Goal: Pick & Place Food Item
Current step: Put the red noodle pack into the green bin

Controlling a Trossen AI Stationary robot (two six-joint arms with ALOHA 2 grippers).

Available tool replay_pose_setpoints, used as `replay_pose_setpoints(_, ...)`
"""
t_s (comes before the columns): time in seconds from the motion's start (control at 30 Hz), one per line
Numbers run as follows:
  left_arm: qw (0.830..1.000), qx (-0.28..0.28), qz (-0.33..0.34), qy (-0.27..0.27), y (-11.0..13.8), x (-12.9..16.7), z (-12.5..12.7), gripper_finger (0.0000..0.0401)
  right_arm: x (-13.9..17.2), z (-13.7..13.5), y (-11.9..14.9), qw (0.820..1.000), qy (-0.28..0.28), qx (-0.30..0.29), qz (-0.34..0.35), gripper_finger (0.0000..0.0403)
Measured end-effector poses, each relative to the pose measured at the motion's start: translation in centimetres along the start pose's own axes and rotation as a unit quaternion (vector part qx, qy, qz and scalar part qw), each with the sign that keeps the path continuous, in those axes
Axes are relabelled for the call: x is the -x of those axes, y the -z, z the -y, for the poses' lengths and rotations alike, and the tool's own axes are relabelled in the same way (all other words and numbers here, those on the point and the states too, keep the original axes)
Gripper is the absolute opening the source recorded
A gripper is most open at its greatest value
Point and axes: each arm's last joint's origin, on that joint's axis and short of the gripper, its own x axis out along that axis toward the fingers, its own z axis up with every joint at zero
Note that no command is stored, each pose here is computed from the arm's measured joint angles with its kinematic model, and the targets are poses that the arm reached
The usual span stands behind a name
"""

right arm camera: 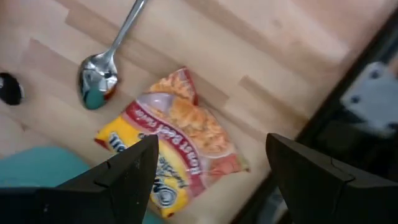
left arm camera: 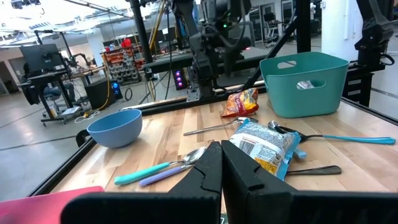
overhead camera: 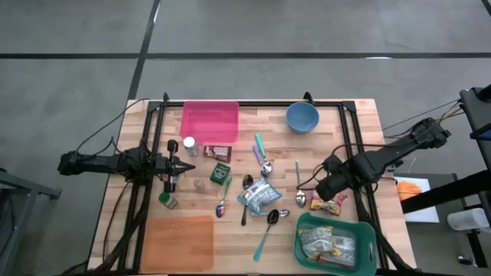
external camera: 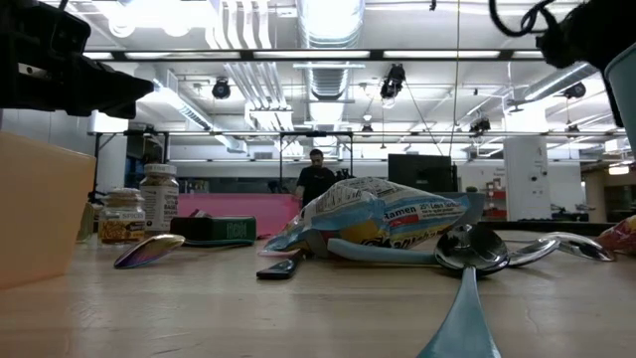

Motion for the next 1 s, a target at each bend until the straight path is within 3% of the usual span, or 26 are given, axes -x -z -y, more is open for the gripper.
replay_pose_setpoints(0.27,1.0,0.0,0.0,0.0,0.0,0.0,0.0,0.0,-1.8,0.1,-0.9,1.0,0.011,-0.017,-0.008,0.0294)
replay_pose_setpoints(0.43,1.0,0.0,0.0,0.0,0.0,0.0,0.0,0.0,-3.0,-0.8,-1.0,0.999,-0.007,-0.008,-0.044,0.0294)
replay_pose_setpoints(0.63,1.0,0.0,0.0,0.0,0.0,0.0,0.0,0.0,-4.0,-1.5,-0.7,0.994,0.015,-0.019,-0.103,0.0294)
replay_pose_setpoints(1.0,1.0,0.0,0.0,0.0,0.0,0.0,0.0,0.0,-3.9,-1.8,0.9,0.988,0.017,-0.103,-0.117,0.0294)
